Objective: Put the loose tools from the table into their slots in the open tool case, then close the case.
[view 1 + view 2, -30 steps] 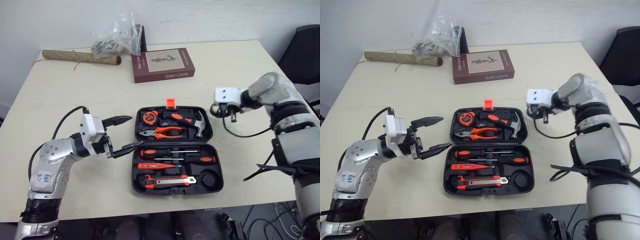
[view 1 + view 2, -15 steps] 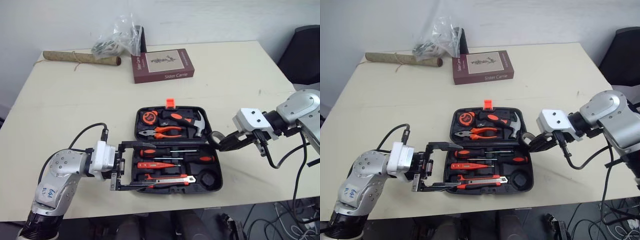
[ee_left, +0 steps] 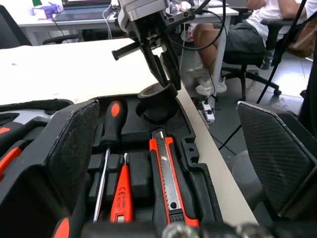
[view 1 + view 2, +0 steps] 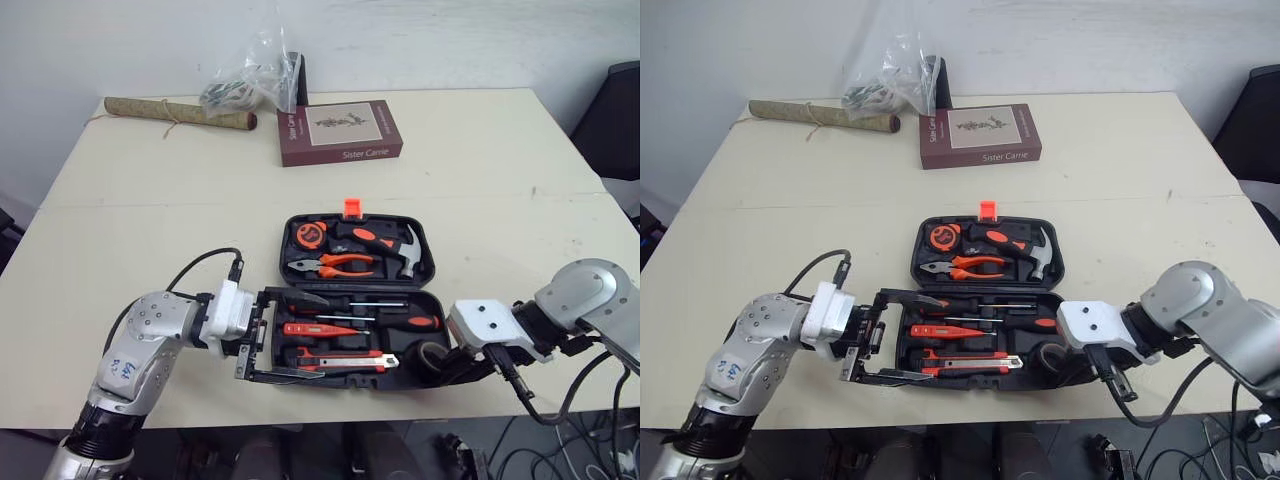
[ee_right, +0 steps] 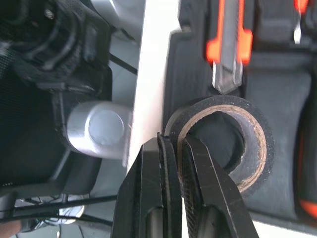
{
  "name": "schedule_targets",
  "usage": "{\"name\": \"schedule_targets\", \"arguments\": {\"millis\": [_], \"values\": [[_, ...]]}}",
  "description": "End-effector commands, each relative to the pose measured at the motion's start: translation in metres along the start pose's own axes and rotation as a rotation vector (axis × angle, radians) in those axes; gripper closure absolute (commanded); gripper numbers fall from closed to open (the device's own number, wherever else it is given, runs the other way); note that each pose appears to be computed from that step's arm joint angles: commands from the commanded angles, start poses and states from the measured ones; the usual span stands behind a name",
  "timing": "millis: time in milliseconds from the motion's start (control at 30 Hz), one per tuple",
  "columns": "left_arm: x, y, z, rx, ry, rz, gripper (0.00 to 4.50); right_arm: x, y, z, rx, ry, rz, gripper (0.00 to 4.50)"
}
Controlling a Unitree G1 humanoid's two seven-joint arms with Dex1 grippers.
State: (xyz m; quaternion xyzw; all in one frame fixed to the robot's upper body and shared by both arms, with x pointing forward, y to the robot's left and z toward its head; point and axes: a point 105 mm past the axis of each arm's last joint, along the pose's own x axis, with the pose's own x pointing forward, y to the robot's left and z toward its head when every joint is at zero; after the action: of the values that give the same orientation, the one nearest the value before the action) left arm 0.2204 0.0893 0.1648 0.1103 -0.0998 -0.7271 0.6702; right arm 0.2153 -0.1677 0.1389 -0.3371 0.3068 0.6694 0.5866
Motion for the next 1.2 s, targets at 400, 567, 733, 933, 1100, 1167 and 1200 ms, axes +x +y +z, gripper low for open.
{"name": "schedule_targets", "arguments": {"millis": [400,567,733,933,1100,1167,1200], "values": [[0.005,0.005,0.016,-0.025,-0.052,0.064,0.00,0.012,-0.005,-0.020,0.077,0.115,-0.033,4.48],[0.004,0.005,0.014,-0.021,-0.035,0.066,0.00,0.018,-0.008,-0.018,0.069,0.097,-0.052,4.48],[0.003,0.004,0.014,-0.025,-0.033,0.074,0.00,0.012,-0.005,-0.008,0.008,0.040,-0.037,2.74],[-0.006,0.005,0.016,-0.065,-0.051,0.126,0.00,-0.017,0.014,0.012,0.000,-0.085,0.087,1.80],[-0.013,0.007,0.014,-0.068,-0.042,0.159,0.00,-0.027,0.009,0.027,-0.010,-0.341,0.048,2.03],[-0.015,0.010,0.014,-0.057,-0.034,0.170,0.00,-0.023,0.005,0.026,0.018,-0.448,0.010,2.62],[-0.015,0.010,0.013,-0.064,-0.028,0.170,0.00,-0.019,0.003,0.023,0.016,-0.479,-0.018,3.11]]}}
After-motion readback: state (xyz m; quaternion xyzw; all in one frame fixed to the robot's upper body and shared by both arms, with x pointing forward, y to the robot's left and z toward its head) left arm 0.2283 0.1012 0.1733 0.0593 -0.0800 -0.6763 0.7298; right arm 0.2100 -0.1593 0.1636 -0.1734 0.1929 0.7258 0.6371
